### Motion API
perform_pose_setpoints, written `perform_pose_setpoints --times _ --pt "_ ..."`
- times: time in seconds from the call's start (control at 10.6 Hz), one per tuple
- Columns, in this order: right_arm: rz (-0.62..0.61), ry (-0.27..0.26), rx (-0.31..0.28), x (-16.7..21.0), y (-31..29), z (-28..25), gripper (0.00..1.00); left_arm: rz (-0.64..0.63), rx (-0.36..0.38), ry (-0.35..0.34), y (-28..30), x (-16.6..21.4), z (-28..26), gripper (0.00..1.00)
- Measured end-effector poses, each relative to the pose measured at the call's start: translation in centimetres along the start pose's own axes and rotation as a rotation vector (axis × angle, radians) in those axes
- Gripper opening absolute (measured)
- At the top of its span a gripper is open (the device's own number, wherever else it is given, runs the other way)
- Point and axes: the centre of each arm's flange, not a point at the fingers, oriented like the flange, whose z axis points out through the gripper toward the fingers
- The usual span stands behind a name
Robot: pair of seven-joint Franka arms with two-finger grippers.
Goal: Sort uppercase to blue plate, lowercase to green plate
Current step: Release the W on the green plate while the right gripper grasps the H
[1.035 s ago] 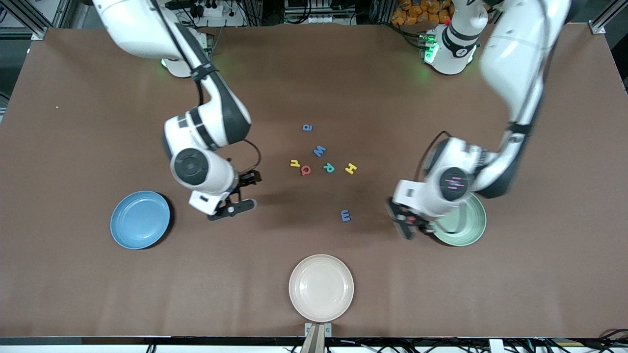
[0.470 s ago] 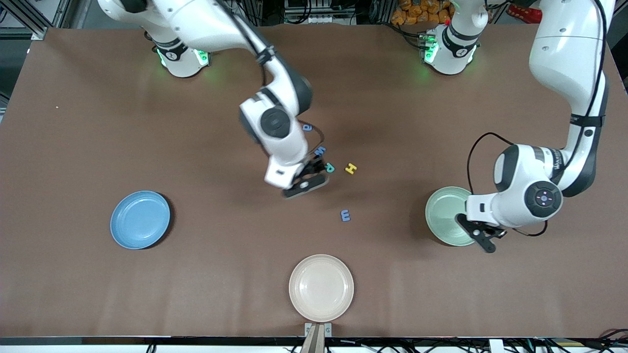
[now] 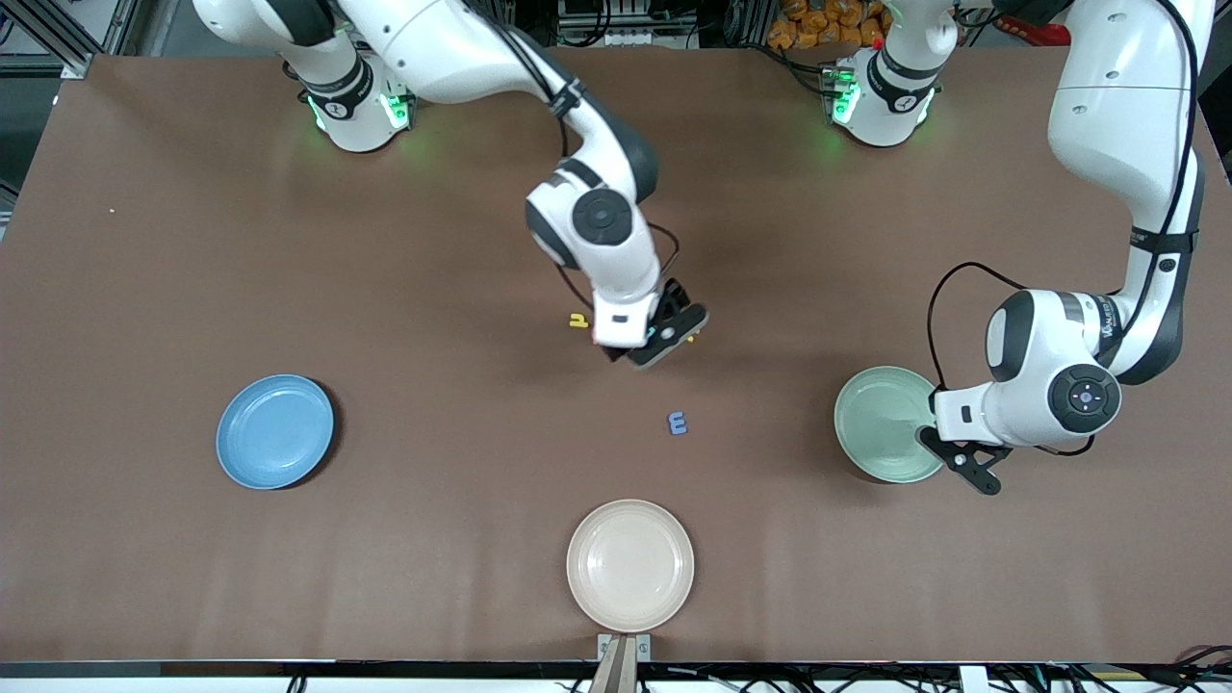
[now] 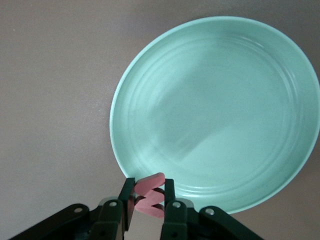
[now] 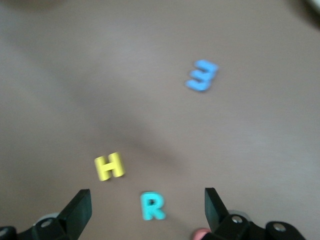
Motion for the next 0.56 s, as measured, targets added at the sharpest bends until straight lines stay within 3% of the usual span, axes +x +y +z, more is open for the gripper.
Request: perform_pose_setpoints --times 0.28,0.56 --pt "-0.121 -0.029 0.003 -1.4 -6.4 2.4 1.00 -0.090 0.003 0.000 1.6 1.2 -0.1 0.27" --pt "-0.183 -0.069 -0.041 -3.0 -9.2 8.4 1.00 -0.103 -0.012 0.003 3.0 2.1 0.1 0.27"
